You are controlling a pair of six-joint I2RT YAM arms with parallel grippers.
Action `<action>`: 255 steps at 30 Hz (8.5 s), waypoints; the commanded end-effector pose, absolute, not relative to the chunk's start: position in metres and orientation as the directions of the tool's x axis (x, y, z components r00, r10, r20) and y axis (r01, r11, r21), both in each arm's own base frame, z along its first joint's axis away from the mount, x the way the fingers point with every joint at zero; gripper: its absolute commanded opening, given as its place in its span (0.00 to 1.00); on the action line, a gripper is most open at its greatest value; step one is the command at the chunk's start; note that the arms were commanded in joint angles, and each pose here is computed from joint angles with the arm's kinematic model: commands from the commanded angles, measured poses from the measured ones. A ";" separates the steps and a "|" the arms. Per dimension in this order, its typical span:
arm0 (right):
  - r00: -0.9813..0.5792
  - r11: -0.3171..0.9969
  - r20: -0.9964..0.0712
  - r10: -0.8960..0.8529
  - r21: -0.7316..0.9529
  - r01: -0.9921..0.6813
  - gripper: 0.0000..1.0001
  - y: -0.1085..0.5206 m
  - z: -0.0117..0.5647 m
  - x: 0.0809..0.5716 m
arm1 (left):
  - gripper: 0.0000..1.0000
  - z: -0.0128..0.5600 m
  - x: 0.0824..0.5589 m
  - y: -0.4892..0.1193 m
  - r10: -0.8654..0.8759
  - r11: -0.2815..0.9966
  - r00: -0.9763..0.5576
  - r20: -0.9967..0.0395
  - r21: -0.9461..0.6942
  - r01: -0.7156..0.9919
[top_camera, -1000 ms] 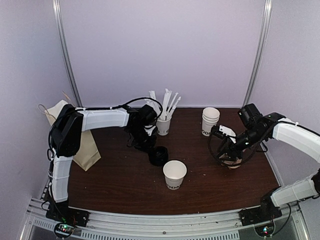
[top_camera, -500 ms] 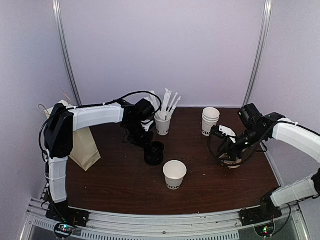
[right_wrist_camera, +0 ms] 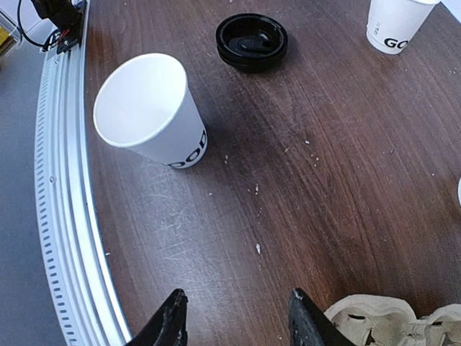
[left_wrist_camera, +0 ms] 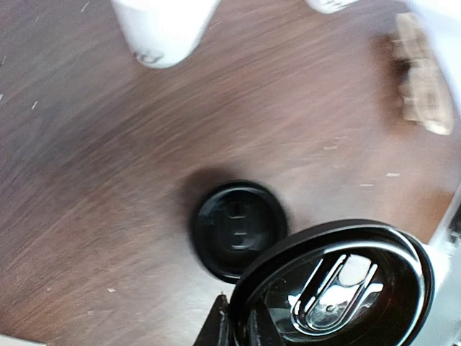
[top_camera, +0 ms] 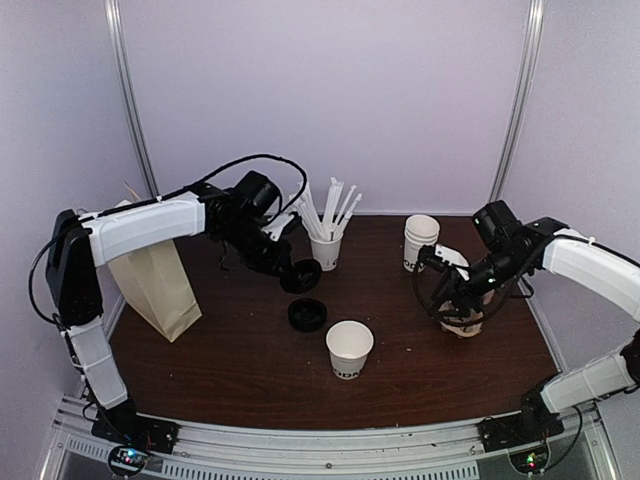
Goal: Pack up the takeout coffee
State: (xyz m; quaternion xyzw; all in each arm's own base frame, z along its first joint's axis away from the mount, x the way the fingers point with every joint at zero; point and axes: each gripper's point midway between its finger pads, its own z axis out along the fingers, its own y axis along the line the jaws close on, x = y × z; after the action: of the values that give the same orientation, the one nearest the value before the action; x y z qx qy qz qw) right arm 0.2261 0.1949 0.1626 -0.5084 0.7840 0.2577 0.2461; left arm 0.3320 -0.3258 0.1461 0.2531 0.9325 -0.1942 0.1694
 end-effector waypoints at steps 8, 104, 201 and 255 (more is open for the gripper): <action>-0.437 0.235 -0.771 -0.463 0.368 -0.900 0.71 0.277 0.283 0.267 | 0.10 0.297 0.314 -0.374 0.155 0.487 -0.584 -0.797 -0.453 0.747; -0.166 0.133 -0.574 -0.802 0.098 -0.986 0.68 0.323 0.261 0.229 | 0.54 0.291 0.281 -0.300 0.083 0.617 -0.472 -0.878 -0.327 0.716; 0.092 -0.089 -0.048 -0.995 -0.071 -0.994 0.89 0.361 0.160 0.195 | 0.54 0.247 0.281 -0.293 0.064 0.644 -0.547 -0.835 -0.384 0.661; -0.456 0.204 -0.485 -0.746 0.486 -0.850 0.80 0.323 0.153 0.194 | 0.44 0.145 0.207 -0.407 0.293 0.542 -0.909 -0.297 -0.731 0.414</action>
State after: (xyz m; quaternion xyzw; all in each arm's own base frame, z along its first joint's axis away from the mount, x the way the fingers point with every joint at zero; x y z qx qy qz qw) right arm 0.1952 0.3179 0.1488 -0.5115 0.7785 0.3565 0.0724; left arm 0.2044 -0.3937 0.1327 0.1888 0.8879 -0.4147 0.0629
